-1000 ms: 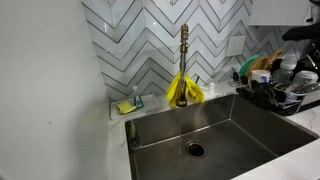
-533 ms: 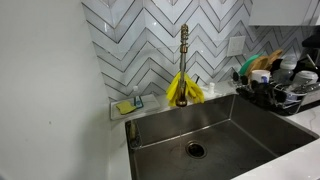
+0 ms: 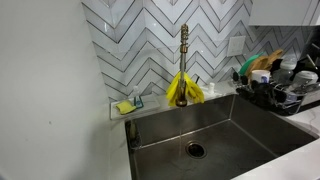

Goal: Put the contents of the silver cup into the sink

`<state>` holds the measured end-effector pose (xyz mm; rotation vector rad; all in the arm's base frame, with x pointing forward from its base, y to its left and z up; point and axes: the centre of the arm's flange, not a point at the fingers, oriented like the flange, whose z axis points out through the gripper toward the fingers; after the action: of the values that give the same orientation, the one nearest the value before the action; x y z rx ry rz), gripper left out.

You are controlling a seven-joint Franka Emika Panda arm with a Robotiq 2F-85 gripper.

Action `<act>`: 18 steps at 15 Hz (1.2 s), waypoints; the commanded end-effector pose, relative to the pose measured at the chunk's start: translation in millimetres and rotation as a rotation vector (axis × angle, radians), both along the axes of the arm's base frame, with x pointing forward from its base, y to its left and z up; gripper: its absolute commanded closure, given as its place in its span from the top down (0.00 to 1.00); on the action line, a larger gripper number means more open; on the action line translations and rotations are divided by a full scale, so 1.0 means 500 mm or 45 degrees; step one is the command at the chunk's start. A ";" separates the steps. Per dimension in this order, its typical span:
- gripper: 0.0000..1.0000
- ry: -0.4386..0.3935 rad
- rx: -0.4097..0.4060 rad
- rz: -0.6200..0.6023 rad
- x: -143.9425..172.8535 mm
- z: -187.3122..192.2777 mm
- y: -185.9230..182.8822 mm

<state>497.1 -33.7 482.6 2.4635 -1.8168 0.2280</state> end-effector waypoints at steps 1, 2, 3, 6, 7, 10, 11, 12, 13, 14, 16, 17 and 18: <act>0.01 -0.002 0.114 -0.135 -0.016 -0.040 -0.024; 0.01 0.009 0.134 -0.167 -0.015 -0.051 -0.032; 0.01 0.000 0.148 -0.184 -0.017 -0.059 -0.037; 0.01 -0.045 0.256 -0.166 -0.020 -0.070 -0.045; 0.01 -0.052 0.282 -0.166 -0.020 -0.074 -0.045; 0.01 -0.050 0.311 -0.151 -0.024 -0.091 -0.055; 0.01 -0.049 0.303 -0.148 -0.026 -0.095 -0.060; 0.01 -0.045 0.299 -0.147 -0.028 -0.098 -0.066; 0.01 -0.038 0.295 -0.146 -0.029 -0.102 -0.072; 0.01 -0.034 0.290 -0.147 -0.032 -0.106 -0.079; 0.01 -0.028 0.282 -0.153 -0.033 -0.111 -0.100; 0.01 -0.028 0.283 -0.161 -0.033 -0.113 -0.108; 0.01 -0.029 0.286 -0.164 -0.034 -0.115 -0.112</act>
<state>486.0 -78.7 431.7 2.4669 -2.0966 0.0337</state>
